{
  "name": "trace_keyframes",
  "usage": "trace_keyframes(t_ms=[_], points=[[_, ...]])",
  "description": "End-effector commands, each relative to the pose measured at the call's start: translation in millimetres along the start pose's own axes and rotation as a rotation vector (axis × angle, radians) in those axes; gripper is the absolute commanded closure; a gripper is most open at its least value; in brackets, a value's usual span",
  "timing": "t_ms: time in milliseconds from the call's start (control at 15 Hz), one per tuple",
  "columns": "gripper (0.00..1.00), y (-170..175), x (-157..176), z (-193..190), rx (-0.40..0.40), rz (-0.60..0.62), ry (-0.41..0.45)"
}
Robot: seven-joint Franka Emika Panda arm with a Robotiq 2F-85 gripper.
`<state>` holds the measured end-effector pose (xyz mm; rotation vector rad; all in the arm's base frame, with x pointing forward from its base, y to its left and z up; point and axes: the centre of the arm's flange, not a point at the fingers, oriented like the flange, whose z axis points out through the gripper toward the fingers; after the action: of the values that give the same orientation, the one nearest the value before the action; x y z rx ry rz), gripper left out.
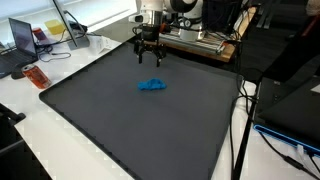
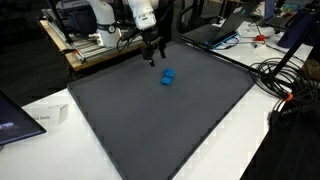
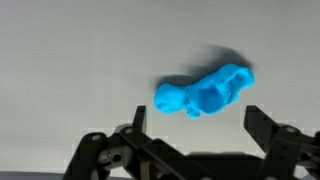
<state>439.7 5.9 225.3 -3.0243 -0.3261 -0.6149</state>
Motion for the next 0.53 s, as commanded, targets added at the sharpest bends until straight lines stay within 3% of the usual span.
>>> trace_keyframes(t_ms=[0,133,467], points=[[0.00,-0.2,0.1,0.0,0.000,0.000,0.000],[0.00,3.4,4.1,0.3,-0.018,-0.030,-0.003],[0.00,19.6,24.1,-4.3,-0.015,-0.240,0.000]])
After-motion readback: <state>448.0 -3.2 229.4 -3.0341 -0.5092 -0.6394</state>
